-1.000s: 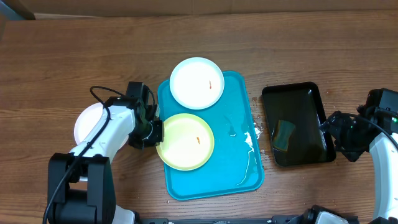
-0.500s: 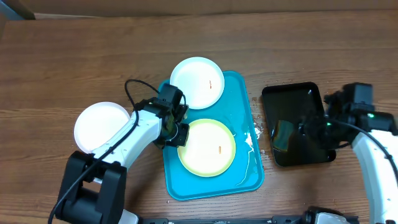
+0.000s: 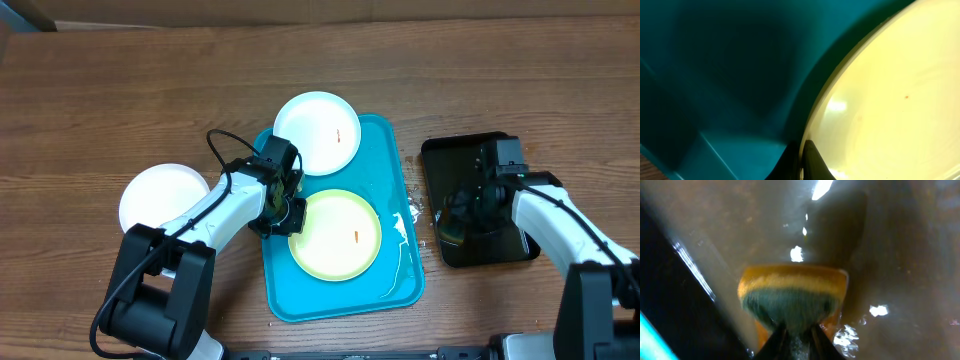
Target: Clean dirty plates on tray and stack at the side
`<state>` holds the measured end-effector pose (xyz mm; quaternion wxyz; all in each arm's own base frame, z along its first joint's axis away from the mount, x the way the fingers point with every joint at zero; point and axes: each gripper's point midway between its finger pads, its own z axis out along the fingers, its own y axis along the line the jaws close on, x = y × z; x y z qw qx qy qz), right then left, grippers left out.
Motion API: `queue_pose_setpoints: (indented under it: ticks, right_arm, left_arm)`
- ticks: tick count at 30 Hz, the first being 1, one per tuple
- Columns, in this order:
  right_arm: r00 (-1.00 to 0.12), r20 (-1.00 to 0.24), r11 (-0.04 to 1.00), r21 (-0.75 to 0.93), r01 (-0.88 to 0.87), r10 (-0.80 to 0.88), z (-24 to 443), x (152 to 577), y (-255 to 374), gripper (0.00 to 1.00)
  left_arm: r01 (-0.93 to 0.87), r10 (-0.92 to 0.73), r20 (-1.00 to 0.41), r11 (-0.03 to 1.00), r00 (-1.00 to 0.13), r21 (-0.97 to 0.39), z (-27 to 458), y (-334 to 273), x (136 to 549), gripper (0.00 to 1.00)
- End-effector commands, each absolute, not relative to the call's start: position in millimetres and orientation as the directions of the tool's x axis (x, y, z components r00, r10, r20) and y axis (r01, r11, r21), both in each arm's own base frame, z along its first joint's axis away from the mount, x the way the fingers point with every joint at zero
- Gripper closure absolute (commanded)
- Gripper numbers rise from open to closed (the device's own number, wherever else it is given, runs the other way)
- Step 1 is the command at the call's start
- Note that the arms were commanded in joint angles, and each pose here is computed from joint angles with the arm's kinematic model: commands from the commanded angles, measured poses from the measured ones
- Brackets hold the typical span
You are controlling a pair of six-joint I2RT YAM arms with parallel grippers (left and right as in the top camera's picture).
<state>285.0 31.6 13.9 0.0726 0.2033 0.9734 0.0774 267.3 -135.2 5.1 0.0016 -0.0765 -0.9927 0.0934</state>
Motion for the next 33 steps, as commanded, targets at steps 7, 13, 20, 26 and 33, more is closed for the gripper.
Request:
queue_pose_setpoints:
  ticks: [7, 13, 20, 26, 33]
  right_arm:
    - [-0.890, -0.104, 0.894, 0.125, 0.431, 0.443, 24.8, 289.8, 17.4, 0.96]
    - [-0.917, -0.095, 0.919, 0.113, 0.378, 0.388, 58.8, 288.0, 20.5, 0.72]
    - [-0.924, 0.014, 0.922, 0.066, 0.381, 0.381, 38.0, 252.3, 30.1, 0.48]
    - [-0.898, 0.019, 0.895, 0.065, 0.441, 0.440, 4.9, 235.7, 31.3, 0.61]
    - [-0.891, -0.047, 0.890, 0.100, 0.445, 0.451, -0.4, 250.4, 30.6, 0.96]
  left_arm:
    - [0.134, 0.138, 0.010, 0.973, -0.990, -0.186, -2.5, -138.3, 266.0, 0.96]
    - [0.134, 0.138, 0.009, 0.973, -0.990, -0.186, -2.5, -138.4, 266.0, 0.96]
    - [0.134, 0.138, 0.009, 0.973, -0.990, -0.187, -2.5, -138.5, 266.2, 0.96]
    - [0.134, 0.138, 0.009, 0.973, -0.990, -0.186, -2.5, -138.3, 266.2, 0.95]
    - [0.134, 0.138, 0.010, 0.973, -0.990, -0.186, -2.5, -138.3, 266.0, 0.96]
